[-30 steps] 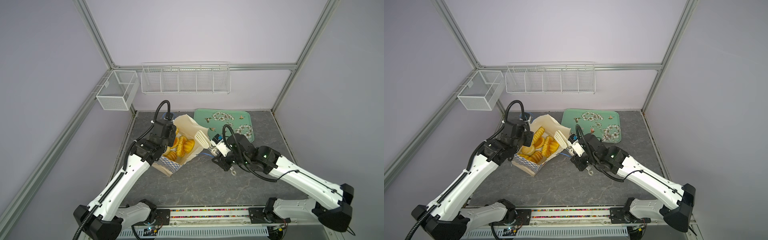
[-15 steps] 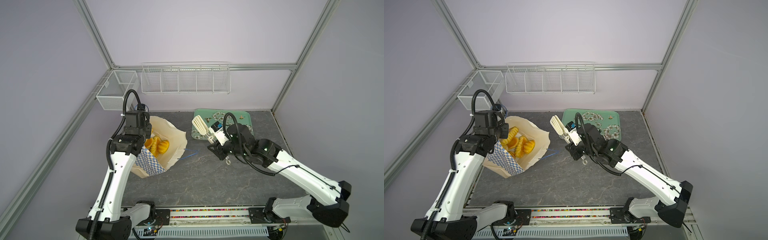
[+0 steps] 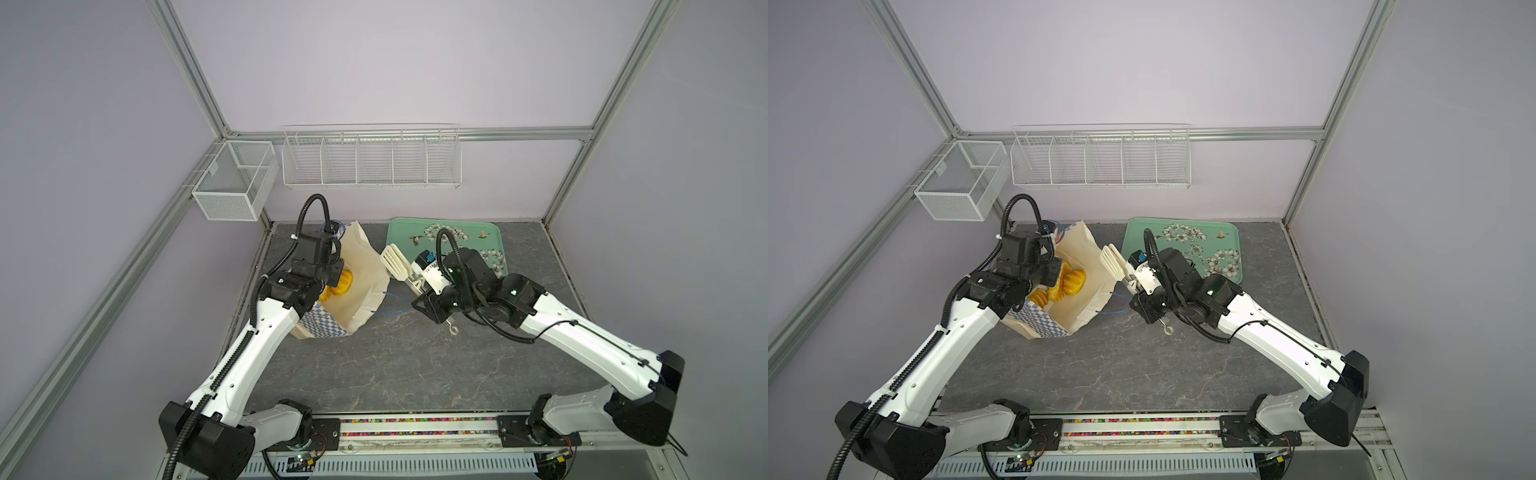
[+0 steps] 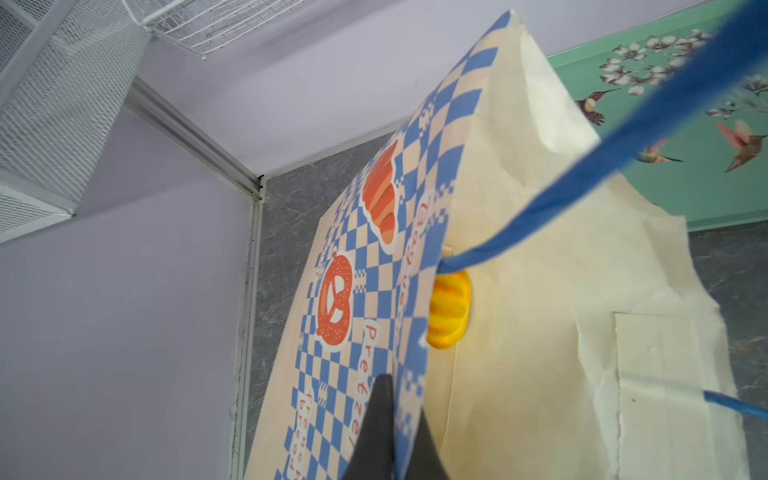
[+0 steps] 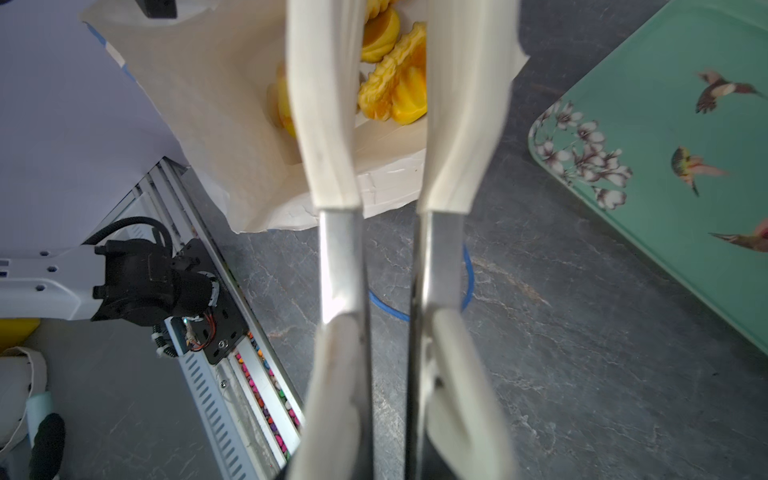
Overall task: Take the fake bread out of the paper bag
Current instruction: 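Lower the bag onto its side with the left gripper while right tongs approach its opening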
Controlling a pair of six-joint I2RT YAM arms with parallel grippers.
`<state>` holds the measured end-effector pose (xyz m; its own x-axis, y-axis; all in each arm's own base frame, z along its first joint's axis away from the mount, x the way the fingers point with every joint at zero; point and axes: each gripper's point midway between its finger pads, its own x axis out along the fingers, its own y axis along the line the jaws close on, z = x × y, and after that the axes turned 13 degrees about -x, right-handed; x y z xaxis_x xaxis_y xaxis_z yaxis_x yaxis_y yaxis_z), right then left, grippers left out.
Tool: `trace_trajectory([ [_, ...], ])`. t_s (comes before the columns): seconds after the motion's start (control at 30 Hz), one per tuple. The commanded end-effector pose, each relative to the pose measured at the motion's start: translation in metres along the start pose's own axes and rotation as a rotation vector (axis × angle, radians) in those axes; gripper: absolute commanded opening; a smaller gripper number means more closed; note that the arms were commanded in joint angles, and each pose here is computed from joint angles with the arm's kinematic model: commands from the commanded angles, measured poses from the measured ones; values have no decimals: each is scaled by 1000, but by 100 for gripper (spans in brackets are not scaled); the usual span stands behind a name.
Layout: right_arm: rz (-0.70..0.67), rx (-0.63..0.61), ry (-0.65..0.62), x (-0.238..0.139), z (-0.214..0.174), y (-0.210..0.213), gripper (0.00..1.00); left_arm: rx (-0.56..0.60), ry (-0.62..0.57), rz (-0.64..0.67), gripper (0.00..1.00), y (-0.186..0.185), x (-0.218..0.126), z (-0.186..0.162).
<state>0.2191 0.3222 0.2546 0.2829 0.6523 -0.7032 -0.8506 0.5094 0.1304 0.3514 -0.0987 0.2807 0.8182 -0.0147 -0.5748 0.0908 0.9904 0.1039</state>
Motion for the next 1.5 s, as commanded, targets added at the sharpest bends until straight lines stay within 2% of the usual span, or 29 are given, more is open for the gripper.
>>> trace_trajectory([
  [0.0,111,29,94,18,-19,25,33,-45,-32,-59,0,-19,-2,5],
  [0.2,139,66,193,34,-36,36,34,-36,-48,-119,0,-44,-13,5],
  [0.43,156,162,254,50,-50,43,34,-140,-99,-235,0,-64,-23,7],
  [0.57,168,204,266,56,-55,51,35,-153,-114,-275,0,-73,-30,9],
  [0.9,187,197,298,66,-59,62,38,-129,-83,-341,0,-83,-33,-5],
  [1.1,188,190,288,70,-56,63,41,-102,-93,-379,0,-88,-41,0],
  [1.47,189,153,278,81,-51,62,48,-45,-102,-396,0,-81,-60,-5],
])
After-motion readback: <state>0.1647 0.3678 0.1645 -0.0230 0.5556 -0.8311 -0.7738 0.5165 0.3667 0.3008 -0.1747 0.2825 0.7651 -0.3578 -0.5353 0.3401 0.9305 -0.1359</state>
